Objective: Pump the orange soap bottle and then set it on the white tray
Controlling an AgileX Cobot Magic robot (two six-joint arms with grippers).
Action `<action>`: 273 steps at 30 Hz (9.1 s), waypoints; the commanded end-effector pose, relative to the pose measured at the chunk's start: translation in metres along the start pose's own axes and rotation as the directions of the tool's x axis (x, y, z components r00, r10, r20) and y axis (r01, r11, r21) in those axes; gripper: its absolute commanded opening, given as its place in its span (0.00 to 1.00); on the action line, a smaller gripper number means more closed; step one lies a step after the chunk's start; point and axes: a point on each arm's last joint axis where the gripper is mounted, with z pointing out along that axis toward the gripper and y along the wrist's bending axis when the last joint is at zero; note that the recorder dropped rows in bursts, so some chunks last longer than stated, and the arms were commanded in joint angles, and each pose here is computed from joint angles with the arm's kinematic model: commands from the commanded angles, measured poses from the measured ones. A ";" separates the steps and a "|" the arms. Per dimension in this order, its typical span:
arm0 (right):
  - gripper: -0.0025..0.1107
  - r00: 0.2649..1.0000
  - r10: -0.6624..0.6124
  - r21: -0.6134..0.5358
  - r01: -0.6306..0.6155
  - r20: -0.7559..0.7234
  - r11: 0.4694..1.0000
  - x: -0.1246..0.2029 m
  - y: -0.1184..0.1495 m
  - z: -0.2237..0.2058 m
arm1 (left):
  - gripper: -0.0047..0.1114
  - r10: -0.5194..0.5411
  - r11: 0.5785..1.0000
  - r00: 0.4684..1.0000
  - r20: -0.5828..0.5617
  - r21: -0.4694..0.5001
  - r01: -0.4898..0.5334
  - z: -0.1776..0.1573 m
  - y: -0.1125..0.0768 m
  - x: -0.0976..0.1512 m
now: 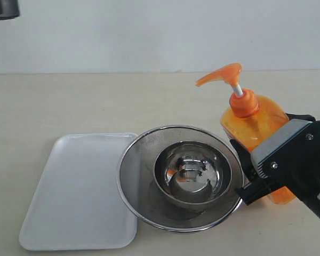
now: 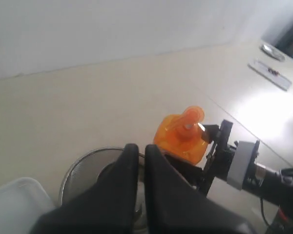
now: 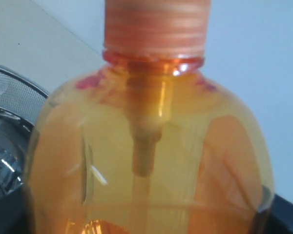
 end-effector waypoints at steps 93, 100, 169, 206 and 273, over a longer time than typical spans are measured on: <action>0.02 0.991 -0.125 0.014 0.124 0.044 0.992 -0.006 -0.001 0.002 | 0.08 0.436 0.822 0.881 -0.182 0.480 -0.307 0.229 -0.015 0.025; 0.02 0.990 -0.128 0.005 0.128 0.055 0.992 -0.007 0.000 0.002 | 0.08 0.425 0.821 0.877 -0.222 0.503 -0.271 0.244 -0.016 0.041; 0.02 0.989 -0.118 -0.039 0.122 0.094 0.992 -0.010 0.005 0.001 | 0.08 0.418 0.819 0.877 -0.236 0.515 -0.252 0.225 -0.014 0.029; 0.02 0.985 -0.119 -0.073 0.129 0.126 0.989 -0.012 0.008 0.001 | 0.08 0.419 0.807 0.856 -0.303 0.556 -0.198 0.265 -0.011 0.070; 0.02 0.997 0.037 0.016 -0.038 0.067 0.999 -0.008 -0.002 0.001 | 0.08 0.146 0.971 0.813 0.564 -0.237 -0.010 -0.072 -0.003 0.186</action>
